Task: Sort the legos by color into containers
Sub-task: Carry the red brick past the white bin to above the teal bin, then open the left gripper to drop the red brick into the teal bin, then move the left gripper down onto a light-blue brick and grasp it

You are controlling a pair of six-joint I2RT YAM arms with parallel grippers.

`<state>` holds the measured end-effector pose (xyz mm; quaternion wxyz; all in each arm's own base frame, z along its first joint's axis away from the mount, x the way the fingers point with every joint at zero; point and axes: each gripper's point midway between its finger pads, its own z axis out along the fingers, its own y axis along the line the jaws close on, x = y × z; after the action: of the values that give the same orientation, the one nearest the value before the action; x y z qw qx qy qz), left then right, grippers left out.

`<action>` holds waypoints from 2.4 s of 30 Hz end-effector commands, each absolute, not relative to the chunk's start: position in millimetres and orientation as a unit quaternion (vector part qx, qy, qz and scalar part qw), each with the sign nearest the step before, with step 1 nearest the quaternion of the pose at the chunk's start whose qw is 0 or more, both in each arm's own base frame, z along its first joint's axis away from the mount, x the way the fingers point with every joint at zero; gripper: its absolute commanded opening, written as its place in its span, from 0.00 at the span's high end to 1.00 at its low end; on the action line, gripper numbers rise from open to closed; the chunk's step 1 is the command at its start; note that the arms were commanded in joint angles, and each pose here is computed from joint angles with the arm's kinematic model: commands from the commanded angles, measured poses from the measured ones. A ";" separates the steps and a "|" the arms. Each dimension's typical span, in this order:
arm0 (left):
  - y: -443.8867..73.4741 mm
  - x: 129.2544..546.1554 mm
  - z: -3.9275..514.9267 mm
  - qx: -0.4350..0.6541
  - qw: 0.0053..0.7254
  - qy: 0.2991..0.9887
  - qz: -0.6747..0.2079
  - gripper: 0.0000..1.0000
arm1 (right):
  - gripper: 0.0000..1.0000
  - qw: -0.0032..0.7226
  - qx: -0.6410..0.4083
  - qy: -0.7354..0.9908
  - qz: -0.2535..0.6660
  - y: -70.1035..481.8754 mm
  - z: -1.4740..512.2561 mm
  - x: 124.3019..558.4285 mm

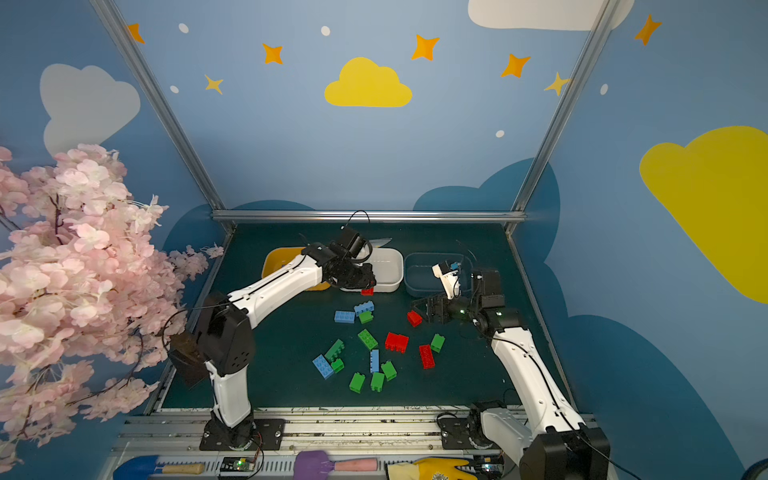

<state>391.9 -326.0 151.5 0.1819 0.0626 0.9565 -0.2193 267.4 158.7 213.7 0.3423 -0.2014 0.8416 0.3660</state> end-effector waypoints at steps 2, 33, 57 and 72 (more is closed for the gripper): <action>-376.0 416.8 153.6 0.075 0.188 0.941 -0.270 0.71 | 0.12 0.368 -0.192 0.839 0.351 147.9 233.3 276.9; -450.1 498.6 159.2 0.085 0.281 0.900 -0.322 0.43 | 0.12 0.382 -0.153 0.848 0.334 125.4 233.0 289.3; -253.6 291.0 157.6 0.041 0.123 0.984 -0.120 0.24 | 0.12 0.348 -0.222 0.828 0.380 155.5 226.1 256.0; -176.8 176.5 88.3 -0.153 0.034 0.985 -0.073 0.38 | 0.12 0.305 -0.258 0.828 0.394 177.7 208.2 235.2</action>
<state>179.0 -172.6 95.9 0.0413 -0.1113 0.9911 -0.0597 241.6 175.5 214.6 0.3181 -0.2524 0.8267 0.3894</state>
